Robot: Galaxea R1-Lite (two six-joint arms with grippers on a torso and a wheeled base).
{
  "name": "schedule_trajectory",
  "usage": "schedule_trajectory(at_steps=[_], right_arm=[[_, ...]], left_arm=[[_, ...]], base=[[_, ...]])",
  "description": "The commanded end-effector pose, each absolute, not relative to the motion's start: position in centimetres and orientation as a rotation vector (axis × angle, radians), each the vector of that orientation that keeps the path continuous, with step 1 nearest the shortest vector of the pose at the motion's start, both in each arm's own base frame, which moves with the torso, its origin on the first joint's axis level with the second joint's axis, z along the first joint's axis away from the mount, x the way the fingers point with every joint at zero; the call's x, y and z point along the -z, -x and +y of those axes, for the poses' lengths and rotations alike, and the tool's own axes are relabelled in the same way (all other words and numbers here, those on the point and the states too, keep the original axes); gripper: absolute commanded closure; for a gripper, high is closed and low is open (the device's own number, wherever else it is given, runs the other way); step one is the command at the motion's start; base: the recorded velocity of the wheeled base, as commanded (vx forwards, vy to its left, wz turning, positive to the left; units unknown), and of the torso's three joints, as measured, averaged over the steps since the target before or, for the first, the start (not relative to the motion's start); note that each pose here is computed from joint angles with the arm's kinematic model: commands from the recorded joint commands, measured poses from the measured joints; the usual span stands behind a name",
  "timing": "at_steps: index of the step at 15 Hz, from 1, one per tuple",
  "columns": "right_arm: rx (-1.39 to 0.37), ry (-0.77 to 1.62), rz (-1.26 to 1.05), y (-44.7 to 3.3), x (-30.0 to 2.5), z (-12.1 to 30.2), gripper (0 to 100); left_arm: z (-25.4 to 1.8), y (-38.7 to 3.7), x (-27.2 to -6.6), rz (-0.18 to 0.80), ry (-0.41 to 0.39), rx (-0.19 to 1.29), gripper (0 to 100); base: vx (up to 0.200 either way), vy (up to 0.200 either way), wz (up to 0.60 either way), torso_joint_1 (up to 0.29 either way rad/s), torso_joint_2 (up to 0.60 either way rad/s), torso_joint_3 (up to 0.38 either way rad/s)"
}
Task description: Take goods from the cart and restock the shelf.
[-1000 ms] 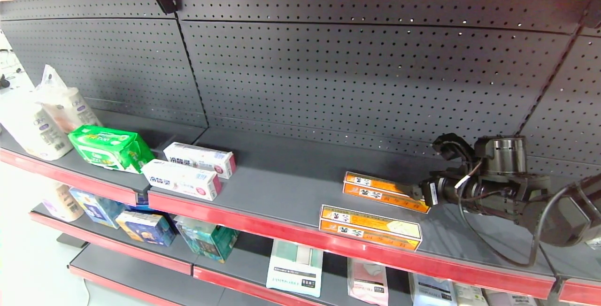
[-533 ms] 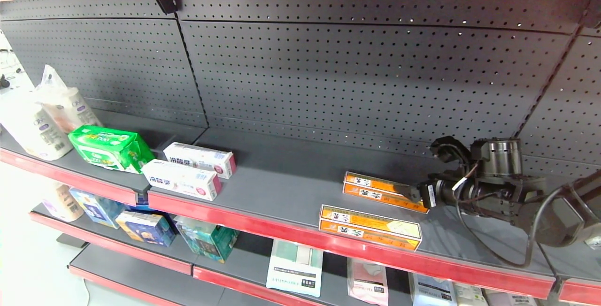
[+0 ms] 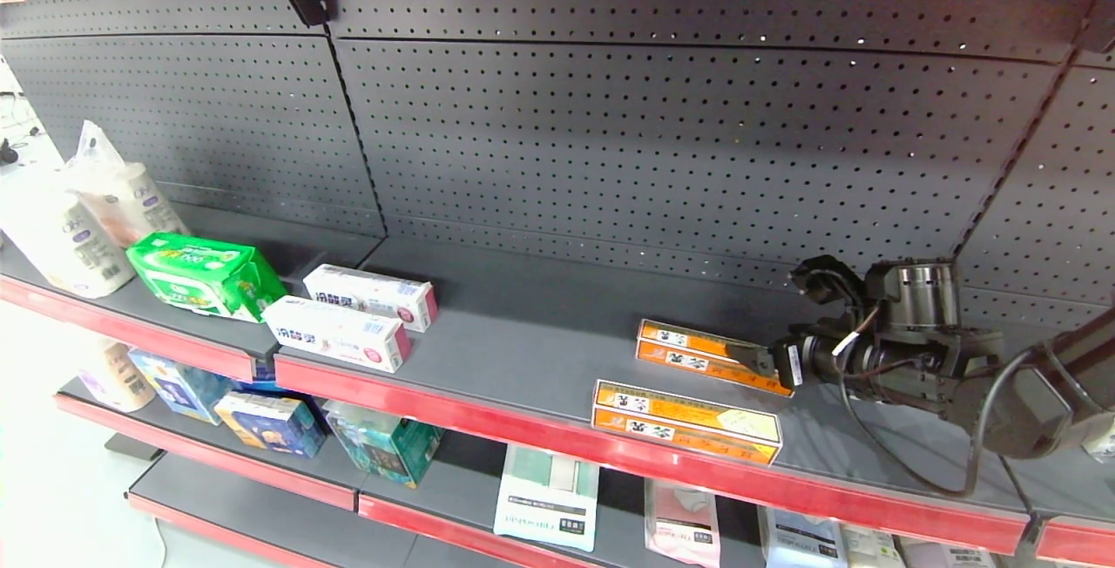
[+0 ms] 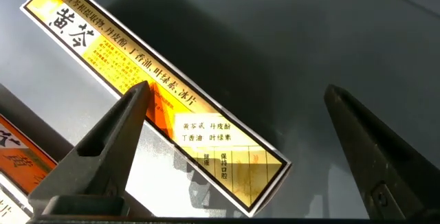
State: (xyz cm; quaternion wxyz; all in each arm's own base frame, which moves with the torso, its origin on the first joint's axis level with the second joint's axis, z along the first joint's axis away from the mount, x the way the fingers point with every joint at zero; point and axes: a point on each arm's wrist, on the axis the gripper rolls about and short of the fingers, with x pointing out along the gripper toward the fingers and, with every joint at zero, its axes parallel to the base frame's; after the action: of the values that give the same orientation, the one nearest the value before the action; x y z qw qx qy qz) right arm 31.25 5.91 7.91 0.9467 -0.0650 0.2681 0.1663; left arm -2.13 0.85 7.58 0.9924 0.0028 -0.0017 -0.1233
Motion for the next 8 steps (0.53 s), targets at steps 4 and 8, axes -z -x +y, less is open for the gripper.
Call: schedule_trajectory(at_steps=[4, 8], right_arm=[[-0.330, 0.118, 0.502, -31.0, -9.4, 5.8, 0], [-0.263, 0.075, 0.408, -29.1, -12.9, 3.7, 0]], left_arm=[[0.9, 2.1, -7.6, -0.004, -0.006, 0.247, 0], [0.9, 2.1, -7.6, -0.004, -0.006, 0.247, 0]], base=[[0.000, 0.000, 0.00, 0.000, 0.00, 0.000], [0.000, 0.000, 0.00, 0.000, 0.00, 0.000]])
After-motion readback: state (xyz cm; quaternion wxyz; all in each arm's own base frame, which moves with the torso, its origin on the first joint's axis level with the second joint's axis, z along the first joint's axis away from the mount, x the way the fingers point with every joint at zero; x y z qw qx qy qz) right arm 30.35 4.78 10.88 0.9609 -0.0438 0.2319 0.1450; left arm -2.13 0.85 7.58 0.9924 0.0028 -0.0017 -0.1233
